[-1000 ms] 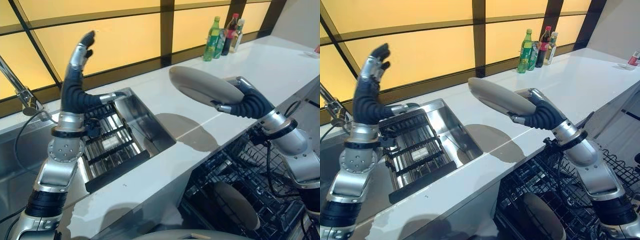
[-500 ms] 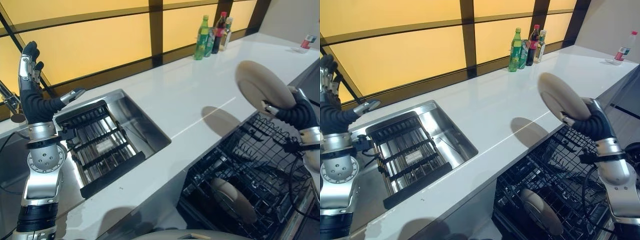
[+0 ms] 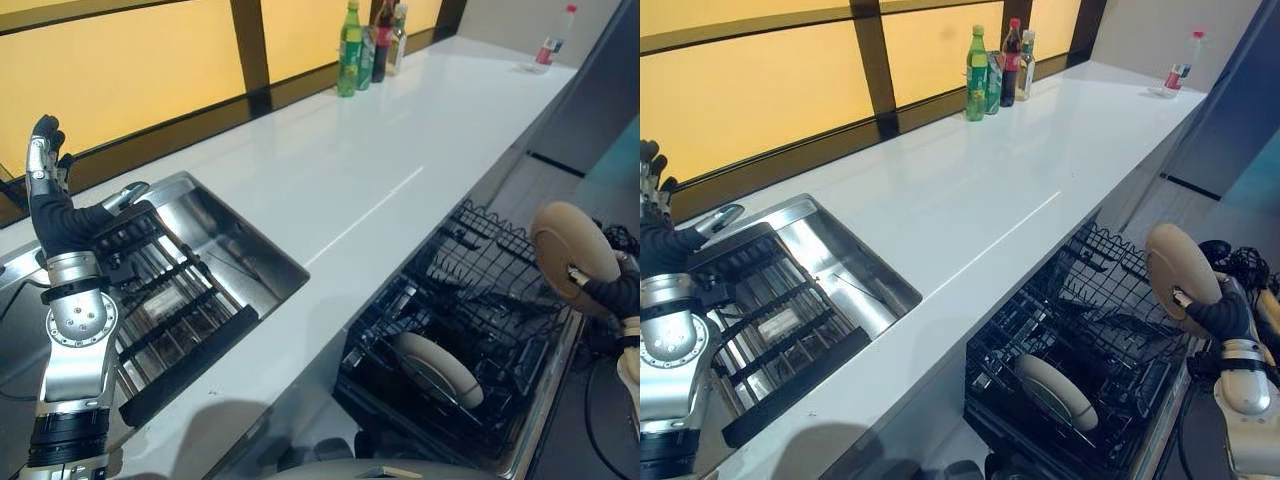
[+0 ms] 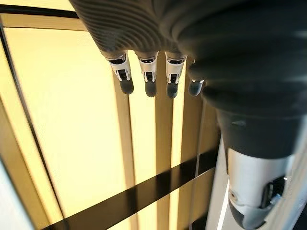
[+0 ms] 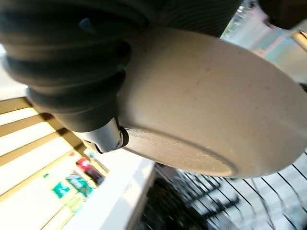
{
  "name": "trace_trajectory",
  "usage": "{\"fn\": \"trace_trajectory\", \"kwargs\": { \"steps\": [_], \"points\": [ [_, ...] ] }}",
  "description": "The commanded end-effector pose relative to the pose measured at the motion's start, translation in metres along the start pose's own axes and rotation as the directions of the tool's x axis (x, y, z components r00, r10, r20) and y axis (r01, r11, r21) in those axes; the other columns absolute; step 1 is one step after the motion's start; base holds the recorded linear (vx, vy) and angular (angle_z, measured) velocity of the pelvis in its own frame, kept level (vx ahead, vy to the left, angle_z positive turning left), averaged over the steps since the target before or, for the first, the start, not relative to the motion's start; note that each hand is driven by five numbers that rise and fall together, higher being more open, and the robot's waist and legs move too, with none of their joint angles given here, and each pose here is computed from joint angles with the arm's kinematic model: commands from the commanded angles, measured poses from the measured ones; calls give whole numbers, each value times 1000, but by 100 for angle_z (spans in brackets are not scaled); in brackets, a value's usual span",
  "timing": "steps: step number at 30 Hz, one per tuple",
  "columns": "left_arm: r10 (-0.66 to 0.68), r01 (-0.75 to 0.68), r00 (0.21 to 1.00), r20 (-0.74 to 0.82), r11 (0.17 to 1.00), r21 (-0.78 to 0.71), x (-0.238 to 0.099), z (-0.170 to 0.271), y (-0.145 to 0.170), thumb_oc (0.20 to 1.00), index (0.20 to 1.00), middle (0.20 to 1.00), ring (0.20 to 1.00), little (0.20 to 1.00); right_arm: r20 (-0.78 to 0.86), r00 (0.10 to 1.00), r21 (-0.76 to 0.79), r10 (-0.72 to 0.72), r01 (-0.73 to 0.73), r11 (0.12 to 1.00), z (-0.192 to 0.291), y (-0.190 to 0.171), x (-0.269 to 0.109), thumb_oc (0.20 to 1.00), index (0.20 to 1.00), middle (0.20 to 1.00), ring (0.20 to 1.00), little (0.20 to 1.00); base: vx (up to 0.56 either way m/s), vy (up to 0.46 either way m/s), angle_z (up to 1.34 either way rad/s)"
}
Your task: Pick up plates and place into dishwasher.
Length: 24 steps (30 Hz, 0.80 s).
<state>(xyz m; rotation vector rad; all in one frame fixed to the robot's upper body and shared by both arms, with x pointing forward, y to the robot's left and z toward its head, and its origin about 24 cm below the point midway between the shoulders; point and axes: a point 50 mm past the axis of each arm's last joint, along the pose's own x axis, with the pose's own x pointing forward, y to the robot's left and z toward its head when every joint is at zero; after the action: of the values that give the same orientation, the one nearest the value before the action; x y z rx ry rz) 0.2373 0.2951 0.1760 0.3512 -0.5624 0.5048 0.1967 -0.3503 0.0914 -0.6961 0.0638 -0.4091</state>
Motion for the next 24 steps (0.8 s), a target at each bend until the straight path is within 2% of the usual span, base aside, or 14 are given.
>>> {"fn": "trace_trajectory", "kwargs": {
  "steps": [1, 6, 10, 13, 17, 24],
  "points": [
    [19, -19, 999, 42, 1000, -6, 15, 8, 7, 1000, 1000, 1000, 1000, 1000, 54, 998, 53, -19, 16, 998, 17, -3, 14, 200, 200, 200, 200, 200, -20, -269, 5],
    [7, -6, 999, 42, 1000, -23, 18, 9, 0, 1000, 1000, 1000, 1000, 1000, 12, 997, 59, 71, -72, 996, 14, 12, 24, 200, 200, 200, 200, 200, -89, -212, 3],
    [-7, 8, 999, 44, 1000, -28, 19, 11, -2, 1000, 1000, 1000, 1000, 1000, 17, 979, 79, 205, -205, 975, 13, 17, 32, 200, 200, 200, 200, 200, -42, -171, 9],
    [-15, 17, 999, 47, 999, -27, 22, 12, -5, 1000, 1000, 1000, 1000, 1000, 33, 940, 83, 340, -341, 936, 15, 21, 38, 200, 200, 200, 200, 200, -25, -145, 9],
    [-34, 34, 999, 41, 999, -10, 26, 12, -6, 1000, 1000, 1000, 1000, 1000, -40, 889, 39, 456, -454, 890, 3, 21, 37, 200, 200, 200, 200, 200, 22, -130, 8],
    [-56, 55, 997, 55, 998, 18, 33, 14, -11, 1000, 1000, 1000, 1000, 1000, -138, 830, -30, 541, -549, 835, -9, 19, 41, 200, 200, 200, 200, 200, 3, -117, 4]
  ]
}}
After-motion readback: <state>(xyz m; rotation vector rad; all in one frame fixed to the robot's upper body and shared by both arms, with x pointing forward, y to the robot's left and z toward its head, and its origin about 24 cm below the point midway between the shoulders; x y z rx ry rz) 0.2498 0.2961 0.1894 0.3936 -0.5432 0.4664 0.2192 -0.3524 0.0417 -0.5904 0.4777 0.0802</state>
